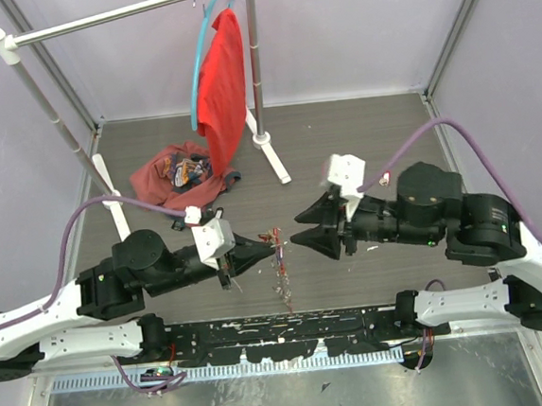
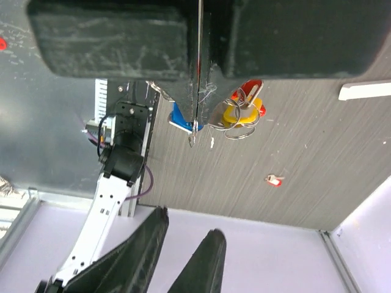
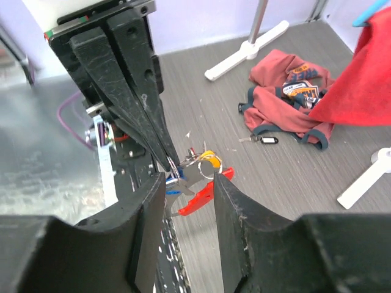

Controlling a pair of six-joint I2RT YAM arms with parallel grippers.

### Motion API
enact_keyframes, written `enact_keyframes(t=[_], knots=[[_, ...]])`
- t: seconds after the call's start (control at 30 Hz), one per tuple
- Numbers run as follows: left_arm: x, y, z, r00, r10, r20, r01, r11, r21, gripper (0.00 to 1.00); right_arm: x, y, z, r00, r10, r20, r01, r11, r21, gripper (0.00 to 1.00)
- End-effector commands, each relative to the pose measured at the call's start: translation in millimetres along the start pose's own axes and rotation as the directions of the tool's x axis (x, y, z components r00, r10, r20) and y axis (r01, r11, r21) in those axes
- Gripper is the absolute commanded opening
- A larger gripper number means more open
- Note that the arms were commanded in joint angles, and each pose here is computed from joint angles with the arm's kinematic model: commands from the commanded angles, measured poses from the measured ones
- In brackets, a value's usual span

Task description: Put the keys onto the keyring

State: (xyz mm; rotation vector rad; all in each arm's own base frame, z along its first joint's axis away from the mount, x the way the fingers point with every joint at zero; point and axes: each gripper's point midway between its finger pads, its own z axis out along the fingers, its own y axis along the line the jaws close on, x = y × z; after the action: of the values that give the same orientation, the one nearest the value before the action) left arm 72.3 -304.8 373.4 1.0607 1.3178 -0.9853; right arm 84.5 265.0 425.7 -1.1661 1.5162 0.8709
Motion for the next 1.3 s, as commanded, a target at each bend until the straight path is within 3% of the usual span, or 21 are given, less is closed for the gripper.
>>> enact_keyframes(t=[0.0,0.23,0.33,1.03,1.27], knots=[[-34.9,2.9,-8.6,0.985,-0.047,0.164,0.050,0.999,-0.017,0.00,-39.7,-12.8,-2.9,0.956,0.150,0.251,-0.172,0.982,0.072,0.42],[-48.2,8.1,-17.3,0.953,-0.111,0.281,0.125,0.992,-0.034,0.00,-38.9,0.1,8.6,0.871,0.362,0.331,-0.371,0.928,-0.038,0.39],[-51.5,7.7,-19.5,0.942,-0.133,0.309,0.149,0.989,-0.026,0.00,-38.3,8.1,14.2,0.857,0.394,0.331,-0.388,0.917,-0.089,0.39],[-57.4,5.4,-24.4,0.931,-0.137,0.339,0.148,0.989,-0.007,0.00,-27.1,10.3,19.4,0.872,0.392,0.292,-0.385,0.919,-0.084,0.35],[-58.4,4.4,-24.3,0.930,-0.136,0.340,0.146,0.989,-0.002,0.00,-25.8,12.5,23.4,0.877,0.390,0.280,-0.380,0.920,-0.093,0.20]])
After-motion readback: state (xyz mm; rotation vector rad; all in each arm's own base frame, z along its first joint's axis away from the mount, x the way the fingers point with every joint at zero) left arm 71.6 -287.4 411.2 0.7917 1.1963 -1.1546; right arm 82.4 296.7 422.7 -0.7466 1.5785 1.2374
